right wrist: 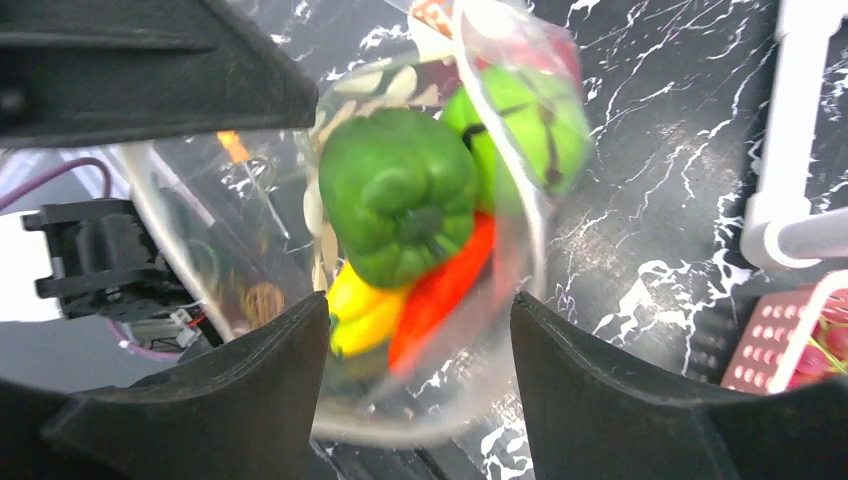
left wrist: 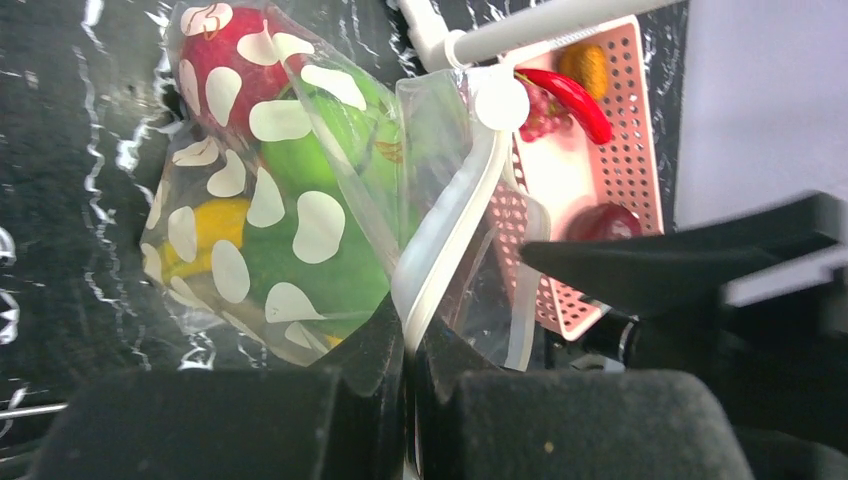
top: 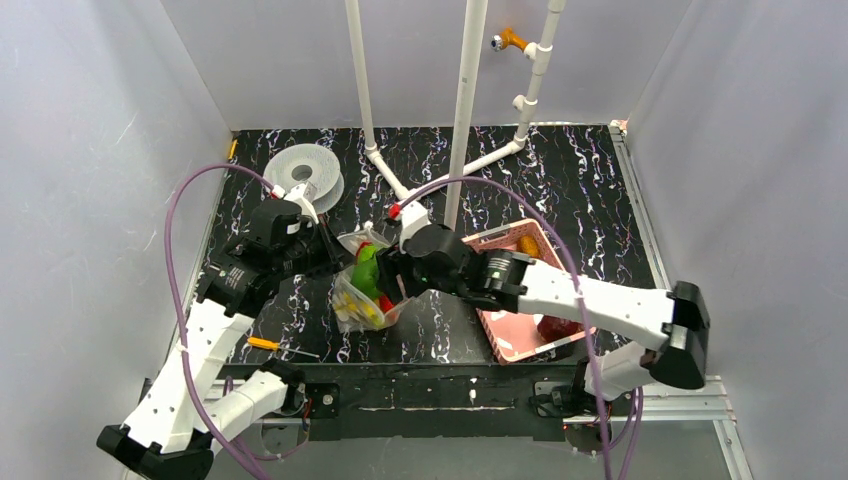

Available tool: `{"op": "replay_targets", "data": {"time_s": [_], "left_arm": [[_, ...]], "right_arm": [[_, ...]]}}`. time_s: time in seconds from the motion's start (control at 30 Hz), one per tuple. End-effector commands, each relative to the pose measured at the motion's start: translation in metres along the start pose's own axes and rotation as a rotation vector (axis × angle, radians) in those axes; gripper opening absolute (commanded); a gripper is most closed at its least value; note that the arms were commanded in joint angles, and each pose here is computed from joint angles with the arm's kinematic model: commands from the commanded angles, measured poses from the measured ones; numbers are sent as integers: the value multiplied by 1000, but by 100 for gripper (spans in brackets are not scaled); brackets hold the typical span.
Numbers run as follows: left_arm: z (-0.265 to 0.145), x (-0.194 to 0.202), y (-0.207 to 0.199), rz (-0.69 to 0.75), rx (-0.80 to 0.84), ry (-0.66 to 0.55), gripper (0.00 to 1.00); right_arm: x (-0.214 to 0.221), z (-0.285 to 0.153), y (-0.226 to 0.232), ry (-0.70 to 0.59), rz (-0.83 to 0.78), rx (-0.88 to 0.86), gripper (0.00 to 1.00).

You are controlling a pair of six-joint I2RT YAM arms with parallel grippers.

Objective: Place the food in the zip-top bag and seal the zipper
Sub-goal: Place the fake vegetable in the zipper food storage bag, then pick up the fake vegetable from the bin.

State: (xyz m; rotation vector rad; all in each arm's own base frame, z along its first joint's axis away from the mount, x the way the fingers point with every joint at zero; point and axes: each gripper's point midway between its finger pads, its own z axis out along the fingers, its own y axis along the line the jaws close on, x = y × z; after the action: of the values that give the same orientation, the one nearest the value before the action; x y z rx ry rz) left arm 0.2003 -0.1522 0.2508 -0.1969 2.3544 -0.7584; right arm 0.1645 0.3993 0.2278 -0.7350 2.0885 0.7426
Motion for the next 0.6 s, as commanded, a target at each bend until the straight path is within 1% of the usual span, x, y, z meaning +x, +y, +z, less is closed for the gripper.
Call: {"op": "replay_targets", "data": {"time_s": [0.0,0.07,0.2,0.3,0.37,0.47,0.57], "left_arm": [[-17,-16,11,76,-75,-85,0],[-14,-16,10,75,-65,-83,0],[6,-3,9,51,-29,-19,0],[22,7,18,45,-51,30,0],[28,12,23,61,-64,54,0],[29,16,17,151,-17,102,0],[27,12,13,287,21,117,0]], "right_arm": [[-21,-45,-14,-86,26,23,73],[-19,-59,-29,-107,46,65,73],[-6,-77,-67,-128,111,152,72],[16,-82,-101,-96,194,214,72],[35,-87,-128,-57,255,286,72],[63,-98,-167,-15,347,428,72],[90,-108,-200,5,436,538,71]]}}
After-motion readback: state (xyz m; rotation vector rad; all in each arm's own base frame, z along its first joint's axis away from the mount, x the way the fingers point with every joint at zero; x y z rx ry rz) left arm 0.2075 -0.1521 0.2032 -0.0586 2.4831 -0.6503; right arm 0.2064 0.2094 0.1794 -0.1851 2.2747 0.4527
